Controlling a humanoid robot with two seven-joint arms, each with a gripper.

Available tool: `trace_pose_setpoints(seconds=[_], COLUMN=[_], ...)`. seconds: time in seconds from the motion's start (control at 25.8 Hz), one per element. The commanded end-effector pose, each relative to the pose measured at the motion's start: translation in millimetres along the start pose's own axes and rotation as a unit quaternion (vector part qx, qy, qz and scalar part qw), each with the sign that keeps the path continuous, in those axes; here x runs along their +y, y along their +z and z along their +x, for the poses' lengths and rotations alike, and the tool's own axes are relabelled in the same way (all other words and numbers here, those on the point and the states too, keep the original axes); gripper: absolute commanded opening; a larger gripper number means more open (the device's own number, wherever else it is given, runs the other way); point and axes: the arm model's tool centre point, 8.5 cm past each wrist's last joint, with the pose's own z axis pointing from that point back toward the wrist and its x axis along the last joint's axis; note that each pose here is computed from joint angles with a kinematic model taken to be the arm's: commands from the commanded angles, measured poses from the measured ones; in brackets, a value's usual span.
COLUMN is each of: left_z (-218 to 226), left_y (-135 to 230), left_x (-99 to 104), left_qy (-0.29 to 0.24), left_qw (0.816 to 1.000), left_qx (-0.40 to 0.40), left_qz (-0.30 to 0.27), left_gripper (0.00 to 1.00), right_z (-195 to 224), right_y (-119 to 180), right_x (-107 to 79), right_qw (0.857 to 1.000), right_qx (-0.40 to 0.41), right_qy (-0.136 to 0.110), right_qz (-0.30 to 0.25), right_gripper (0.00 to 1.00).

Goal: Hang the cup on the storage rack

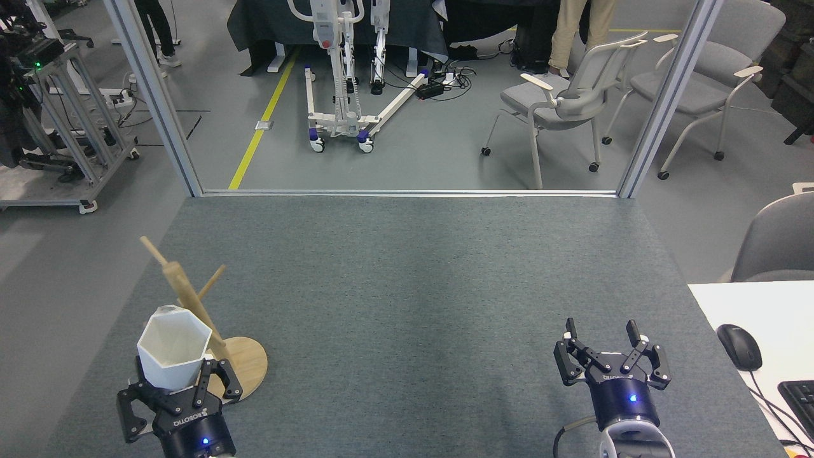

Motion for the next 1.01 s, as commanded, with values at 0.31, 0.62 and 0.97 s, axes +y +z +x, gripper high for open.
trace_pose_setpoints(seconds=[0.31, 0.62, 0.97], left_z=[-9.1, -25.7, -20.4], left_y=[-4.1, -3.6, -12.6], left_x=[6.7, 8.3, -7.3], left_qy=[0.012, 0.023, 0.001], left_qw=[1.0, 0.999, 0.999], left_qx=[0.011, 0.029, 0.031], left_qz=[0.005, -0.004, -0.028], left_gripper=[0.15, 0.15, 0.15], right_z=[1.0, 0.5, 1.7], right_y=[0.6, 0.2, 0.3], right_x=[1.4, 2.3, 2.9], right_qw=[1.0, 1.0, 1.0], right_qx=[-0.001, -0.001, -0.002], right_qy=[0.005, 0.006, 0.005], right_qz=[0.002, 0.004, 0.005], right_gripper=[0.99, 0.99, 0.99])
